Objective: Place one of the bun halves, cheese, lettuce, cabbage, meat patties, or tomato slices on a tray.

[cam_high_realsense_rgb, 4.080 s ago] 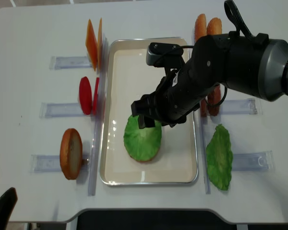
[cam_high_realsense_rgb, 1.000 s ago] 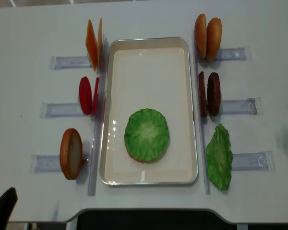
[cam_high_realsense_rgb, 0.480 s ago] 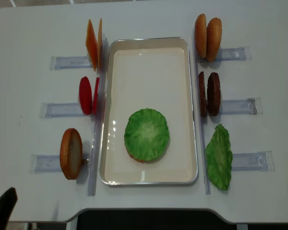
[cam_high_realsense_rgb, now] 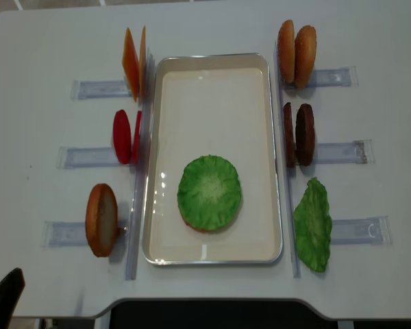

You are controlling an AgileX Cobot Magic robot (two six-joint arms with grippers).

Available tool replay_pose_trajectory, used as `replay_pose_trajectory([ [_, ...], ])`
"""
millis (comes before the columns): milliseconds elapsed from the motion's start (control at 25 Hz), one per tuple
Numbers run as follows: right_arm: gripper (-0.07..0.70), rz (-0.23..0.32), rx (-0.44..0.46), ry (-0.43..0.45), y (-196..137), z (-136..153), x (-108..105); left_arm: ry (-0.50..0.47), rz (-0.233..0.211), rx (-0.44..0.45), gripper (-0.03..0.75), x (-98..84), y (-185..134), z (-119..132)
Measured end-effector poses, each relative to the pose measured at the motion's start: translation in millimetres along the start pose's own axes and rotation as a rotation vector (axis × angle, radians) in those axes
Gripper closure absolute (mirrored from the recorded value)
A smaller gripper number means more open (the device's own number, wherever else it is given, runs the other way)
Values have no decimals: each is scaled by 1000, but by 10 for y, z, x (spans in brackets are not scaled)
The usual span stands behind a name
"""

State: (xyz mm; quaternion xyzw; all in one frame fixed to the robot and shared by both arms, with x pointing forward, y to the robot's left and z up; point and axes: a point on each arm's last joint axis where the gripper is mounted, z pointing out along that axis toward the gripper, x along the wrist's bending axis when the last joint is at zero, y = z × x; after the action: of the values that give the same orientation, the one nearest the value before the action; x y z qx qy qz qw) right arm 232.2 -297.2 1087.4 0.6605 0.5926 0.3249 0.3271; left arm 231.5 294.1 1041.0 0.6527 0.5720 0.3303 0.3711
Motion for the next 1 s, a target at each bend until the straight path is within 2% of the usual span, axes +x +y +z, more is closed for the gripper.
replay_pose_trajectory([
  [280,82,-6,-87,4,-264,-56,-11,0,0,0,199,0,0,0],
  [600,82,-44,-29,4,-360,103,-14,0,0,0,199,0,0,0],
  [1000,82,-46,-73,9,-345,198,-10,0,0,0,199,0,0,0],
])
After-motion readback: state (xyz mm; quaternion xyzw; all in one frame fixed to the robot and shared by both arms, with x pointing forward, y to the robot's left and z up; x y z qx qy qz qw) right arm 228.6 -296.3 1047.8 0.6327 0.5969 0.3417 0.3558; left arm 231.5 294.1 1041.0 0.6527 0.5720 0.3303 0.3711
